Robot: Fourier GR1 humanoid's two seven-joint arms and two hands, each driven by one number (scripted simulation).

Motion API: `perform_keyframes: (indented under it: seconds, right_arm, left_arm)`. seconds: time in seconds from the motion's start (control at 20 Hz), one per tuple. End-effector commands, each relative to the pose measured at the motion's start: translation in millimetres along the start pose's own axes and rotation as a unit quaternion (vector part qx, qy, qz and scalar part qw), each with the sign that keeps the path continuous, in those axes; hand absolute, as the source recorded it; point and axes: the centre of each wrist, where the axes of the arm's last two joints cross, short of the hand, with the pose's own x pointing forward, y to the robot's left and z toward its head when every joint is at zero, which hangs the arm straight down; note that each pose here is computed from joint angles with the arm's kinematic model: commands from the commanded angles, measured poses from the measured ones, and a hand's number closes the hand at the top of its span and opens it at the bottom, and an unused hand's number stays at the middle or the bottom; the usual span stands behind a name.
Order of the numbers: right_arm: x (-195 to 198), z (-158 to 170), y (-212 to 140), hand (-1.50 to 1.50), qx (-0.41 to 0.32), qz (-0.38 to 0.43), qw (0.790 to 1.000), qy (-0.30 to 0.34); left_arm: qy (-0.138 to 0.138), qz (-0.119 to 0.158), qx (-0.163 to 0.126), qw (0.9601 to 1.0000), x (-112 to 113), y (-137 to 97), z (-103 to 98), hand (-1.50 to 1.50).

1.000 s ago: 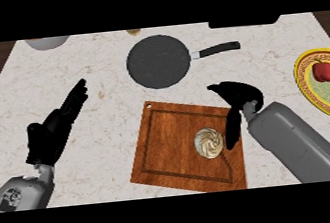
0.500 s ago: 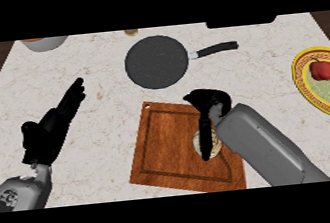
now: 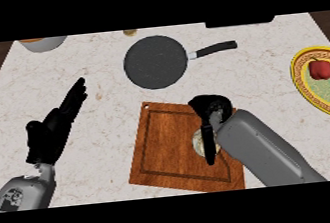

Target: Pick the cupcake from the cutting board and place it in the pan

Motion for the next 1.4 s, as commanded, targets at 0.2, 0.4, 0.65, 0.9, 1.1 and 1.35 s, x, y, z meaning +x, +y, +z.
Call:
perform_keyframes:
  seconds: [0.2, 0.4, 0.65, 0.9, 1.1, 1.35]
  right_arm:
    - [-3.5, -13.0, 16.1, -1.50, -0.002, 0.019, 0.997, 0.071]
    - [-6.9, -7.6, 21.1, -1.50, 0.001, 0.027, 0.997, 0.066]
    - [3.1, -21.4, 27.0, -1.50, 0.034, 0.028, 0.998, 0.048]
    - [3.4, -15.9, 41.8, 1.50, 0.056, 0.069, 0.996, 0.011]
    - [-6.5, -31.1, 62.5, 1.50, 0.054, 0.069, 0.996, 0.013]
    - [9.0, -8.7, 44.3, 1.50, 0.015, 0.071, 0.997, 0.004]
  left_arm:
    - [-0.004, -0.002, -0.005, 1.0000, 12.7, 4.0, 4.9, 0.00]
    - [0.001, -0.003, -0.002, 1.0000, 6.5, 15.6, 5.0, 0.00]
    - [-0.004, -0.003, -0.006, 1.0000, -2.5, -7.5, -11.5, 0.00]
    - [-0.010, -0.002, -0.010, 0.9999, 11.4, -17.4, 12.4, 0.00]
    - [0.000, -0.004, -0.007, 1.0000, 10.1, -11.7, 3.0, 0.00]
    - [0.006, -0.003, -0.010, 0.9999, 7.3, 9.1, 1.7, 0.00]
